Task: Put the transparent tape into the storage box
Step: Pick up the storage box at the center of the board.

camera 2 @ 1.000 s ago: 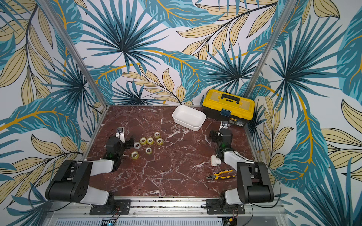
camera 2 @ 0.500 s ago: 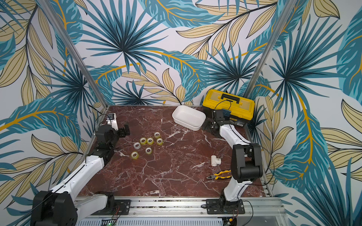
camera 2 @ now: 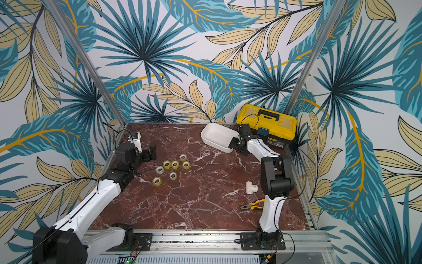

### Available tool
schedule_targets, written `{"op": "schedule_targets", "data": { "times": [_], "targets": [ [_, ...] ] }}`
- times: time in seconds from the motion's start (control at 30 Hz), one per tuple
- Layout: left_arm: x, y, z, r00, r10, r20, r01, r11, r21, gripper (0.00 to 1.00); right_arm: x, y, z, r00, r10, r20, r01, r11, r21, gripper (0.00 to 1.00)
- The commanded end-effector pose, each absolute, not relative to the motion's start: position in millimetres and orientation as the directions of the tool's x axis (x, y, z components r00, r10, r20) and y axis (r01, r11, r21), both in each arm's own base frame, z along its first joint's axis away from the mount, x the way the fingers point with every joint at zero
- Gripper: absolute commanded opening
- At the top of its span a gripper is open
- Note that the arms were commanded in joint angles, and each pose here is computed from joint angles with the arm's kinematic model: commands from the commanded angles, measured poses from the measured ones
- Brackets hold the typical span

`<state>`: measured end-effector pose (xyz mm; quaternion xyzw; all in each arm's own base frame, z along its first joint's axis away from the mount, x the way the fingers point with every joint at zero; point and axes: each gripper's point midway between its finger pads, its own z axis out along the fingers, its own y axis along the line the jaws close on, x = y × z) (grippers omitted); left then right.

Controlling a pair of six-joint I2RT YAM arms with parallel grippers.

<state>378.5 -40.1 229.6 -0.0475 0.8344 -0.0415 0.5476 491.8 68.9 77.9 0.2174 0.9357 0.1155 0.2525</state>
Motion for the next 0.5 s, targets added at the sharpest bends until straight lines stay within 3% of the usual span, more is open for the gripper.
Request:
{"op": "schedule_targets", "data": {
  "times": [0.0,0.17,0.23,0.47],
  "targets": [
    [382,-48,245,-0.38,-0.142,-0.914,-0.008,0.989,-0.15,1.0,508,76,74,-0.76,0.47,-0.449,0.338,0.876,0.344,0.68],
    [384,-50,241,-0.397,-0.128,-0.909,-0.002,0.99,-0.138,1.0,511,84,63,-0.781,0.445,-0.439,0.329,0.89,0.317,0.43],
    [385,-51,240,-0.397,-0.125,-0.909,0.0,0.991,-0.137,1.0,507,85,65,-0.785,0.43,-0.445,0.324,0.898,0.296,0.42],
    [391,-64,239,-0.389,-0.125,-0.913,0.045,0.987,-0.154,1.0,495,83,71,-0.787,0.418,-0.453,0.328,0.906,0.266,0.0]
  ]
}}
